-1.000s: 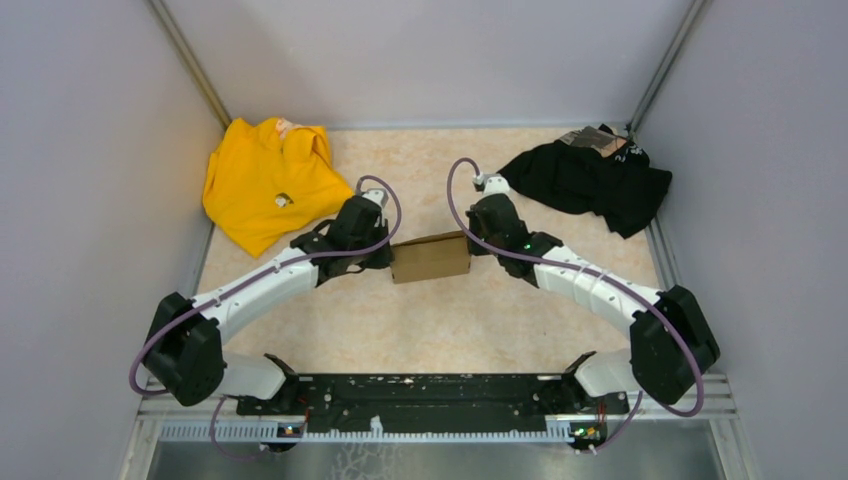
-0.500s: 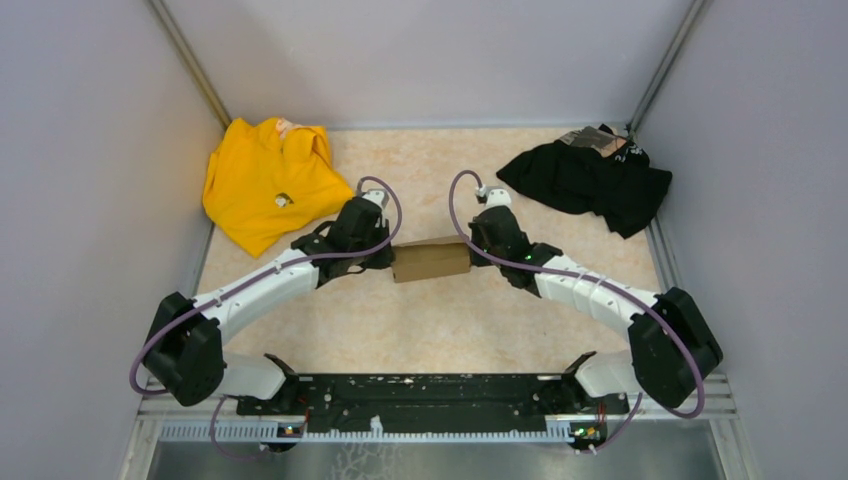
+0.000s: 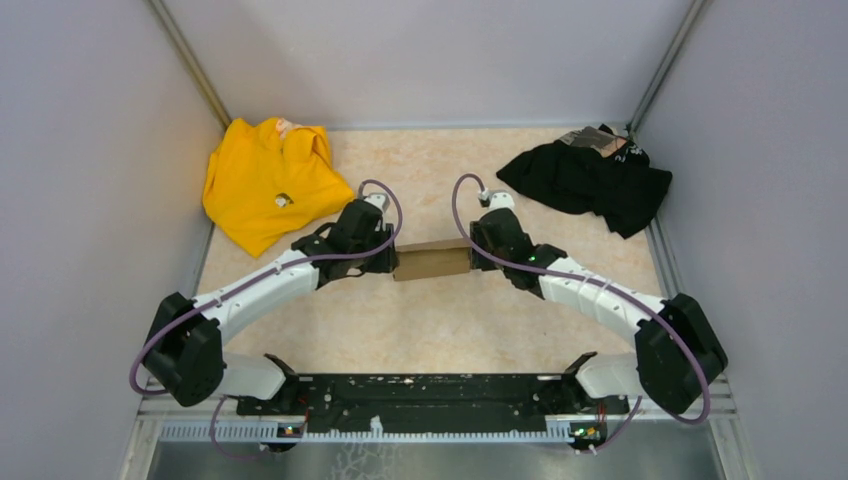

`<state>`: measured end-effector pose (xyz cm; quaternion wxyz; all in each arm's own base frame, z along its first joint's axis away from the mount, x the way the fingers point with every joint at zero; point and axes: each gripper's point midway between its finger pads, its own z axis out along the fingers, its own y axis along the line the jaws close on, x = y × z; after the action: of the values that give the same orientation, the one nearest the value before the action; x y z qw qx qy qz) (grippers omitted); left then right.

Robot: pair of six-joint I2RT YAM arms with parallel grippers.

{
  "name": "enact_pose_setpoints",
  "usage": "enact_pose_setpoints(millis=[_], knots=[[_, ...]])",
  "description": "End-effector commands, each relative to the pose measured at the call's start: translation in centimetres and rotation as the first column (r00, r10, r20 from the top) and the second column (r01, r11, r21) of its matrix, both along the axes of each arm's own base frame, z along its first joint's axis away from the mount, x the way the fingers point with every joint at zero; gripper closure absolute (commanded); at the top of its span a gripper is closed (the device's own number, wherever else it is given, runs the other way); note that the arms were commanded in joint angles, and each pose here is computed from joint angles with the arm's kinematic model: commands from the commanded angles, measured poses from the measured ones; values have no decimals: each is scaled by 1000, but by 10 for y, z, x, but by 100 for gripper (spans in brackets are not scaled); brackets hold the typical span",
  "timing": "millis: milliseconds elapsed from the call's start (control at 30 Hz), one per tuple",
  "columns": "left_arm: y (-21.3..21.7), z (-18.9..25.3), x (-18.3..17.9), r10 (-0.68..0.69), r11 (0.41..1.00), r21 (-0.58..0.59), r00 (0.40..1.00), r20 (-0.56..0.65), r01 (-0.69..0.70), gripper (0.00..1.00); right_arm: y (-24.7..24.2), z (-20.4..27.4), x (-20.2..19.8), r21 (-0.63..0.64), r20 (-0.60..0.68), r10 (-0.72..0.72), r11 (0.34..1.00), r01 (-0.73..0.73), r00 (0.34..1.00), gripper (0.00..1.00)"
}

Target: Fold the paper box

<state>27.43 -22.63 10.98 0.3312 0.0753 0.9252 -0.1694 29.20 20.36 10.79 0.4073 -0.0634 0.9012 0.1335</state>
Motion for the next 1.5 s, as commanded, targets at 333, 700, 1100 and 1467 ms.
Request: enact_pose_setpoints(millis=[333,700,1100,1467], knots=[[-5,10,-3,-47,999,-26,998,31,48,58,15,64,-5,52,60,104,993,-107,993,53],[-7,28,-7,-59,996,-60,997,53,63,79,37,100,8,87,96,155,983,-163,983,63],[-8,79,-1,-43,992,-115,989,141,59,79,58,64,16,68,-21,209,976,-207,978,75],[-25,86,10,-53,986,-152,990,134,73,78,40,-2,-12,15,-136,188,982,-188,973,79]])
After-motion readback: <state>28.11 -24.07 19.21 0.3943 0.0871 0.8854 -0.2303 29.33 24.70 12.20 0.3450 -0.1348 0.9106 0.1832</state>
